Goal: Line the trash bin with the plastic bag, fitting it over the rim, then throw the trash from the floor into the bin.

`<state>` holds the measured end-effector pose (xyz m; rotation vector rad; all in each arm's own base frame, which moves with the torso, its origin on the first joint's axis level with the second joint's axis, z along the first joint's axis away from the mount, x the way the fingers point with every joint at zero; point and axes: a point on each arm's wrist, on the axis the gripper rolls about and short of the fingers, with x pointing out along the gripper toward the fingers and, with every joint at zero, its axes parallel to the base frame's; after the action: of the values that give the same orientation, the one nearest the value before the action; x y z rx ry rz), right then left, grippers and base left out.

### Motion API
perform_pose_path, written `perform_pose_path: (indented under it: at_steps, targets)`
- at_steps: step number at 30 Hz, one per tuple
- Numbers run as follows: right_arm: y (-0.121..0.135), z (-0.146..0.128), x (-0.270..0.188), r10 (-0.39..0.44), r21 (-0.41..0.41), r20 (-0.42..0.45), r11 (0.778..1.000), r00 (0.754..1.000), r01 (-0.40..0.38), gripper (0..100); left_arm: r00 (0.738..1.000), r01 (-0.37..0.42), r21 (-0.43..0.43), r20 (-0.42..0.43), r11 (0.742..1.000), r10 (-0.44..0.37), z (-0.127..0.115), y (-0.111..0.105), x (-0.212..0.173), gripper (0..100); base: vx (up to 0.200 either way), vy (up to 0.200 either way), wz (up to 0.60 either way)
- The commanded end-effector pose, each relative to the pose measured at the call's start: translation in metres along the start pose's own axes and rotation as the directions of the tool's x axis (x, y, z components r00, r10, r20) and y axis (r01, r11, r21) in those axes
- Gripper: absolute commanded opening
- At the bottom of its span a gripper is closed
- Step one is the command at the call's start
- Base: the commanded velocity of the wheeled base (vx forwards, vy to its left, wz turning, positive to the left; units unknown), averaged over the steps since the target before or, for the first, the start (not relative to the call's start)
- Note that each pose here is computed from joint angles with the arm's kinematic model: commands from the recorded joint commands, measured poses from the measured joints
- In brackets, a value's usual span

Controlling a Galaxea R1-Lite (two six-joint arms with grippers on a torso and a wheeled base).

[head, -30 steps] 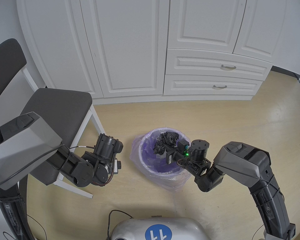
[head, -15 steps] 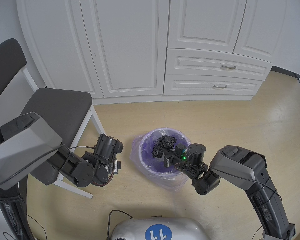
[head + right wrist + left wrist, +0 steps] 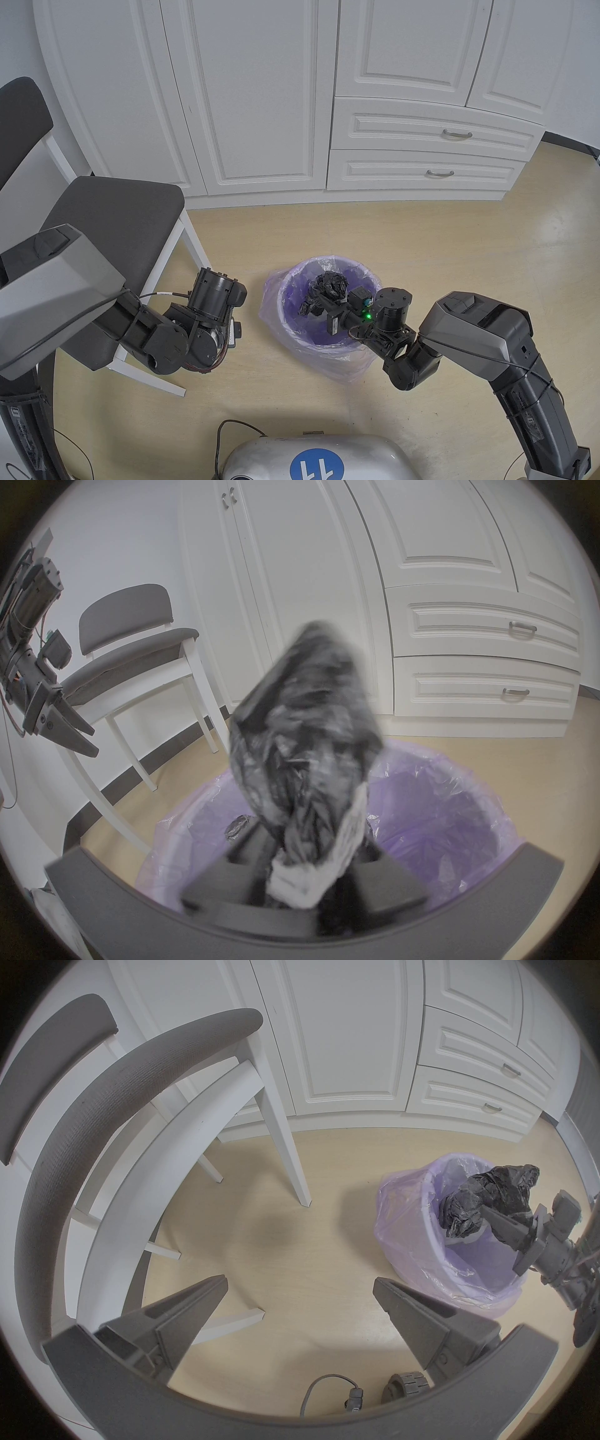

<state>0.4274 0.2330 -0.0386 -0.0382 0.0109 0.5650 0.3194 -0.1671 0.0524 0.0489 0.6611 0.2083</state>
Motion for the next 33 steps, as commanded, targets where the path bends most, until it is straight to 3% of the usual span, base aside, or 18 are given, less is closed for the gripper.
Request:
perform_pose_path:
  at_steps: [1, 18, 28, 33]
  targets:
    - [0.0, 0.003, 0.0, 0.0, -0.001, 0.004, 1.0, 1.0, 0.0, 100, 1.0, 0.0, -0.001, 0.0, 1.0, 0.0, 0.0, 0.0, 0.0, 100, 0.0, 0.0, 0.0]
    - [-0.005, 0.018, -0.004, -0.01, -0.002, 0.022, 1.0, 1.0, 0.01, 100, 1.0, 0.0, -0.002, 0.001, 1.0, 0.0, 0.0, 0.0, 0.0, 100, 0.0, 0.0, 0.0]
    - [-0.007, 0.042, -0.014, -0.014, -0.003, 0.036, 1.0, 0.999, 0.014, 100, 1.0, 0.001, 0.002, -0.002, 1.0, -0.001, -0.001, -0.001, 0.0, 100, 0.0, 0.0, 0.0]
    - [-0.013, 0.071, -0.03, -0.029, -0.006, 0.044, 1.0, 0.999, 0.03, 100, 1.0, 0.009, 0.013, -0.007, 1.0, -0.009, -0.004, -0.004, -0.001, 100, 0.0, 0.0, 0.0]
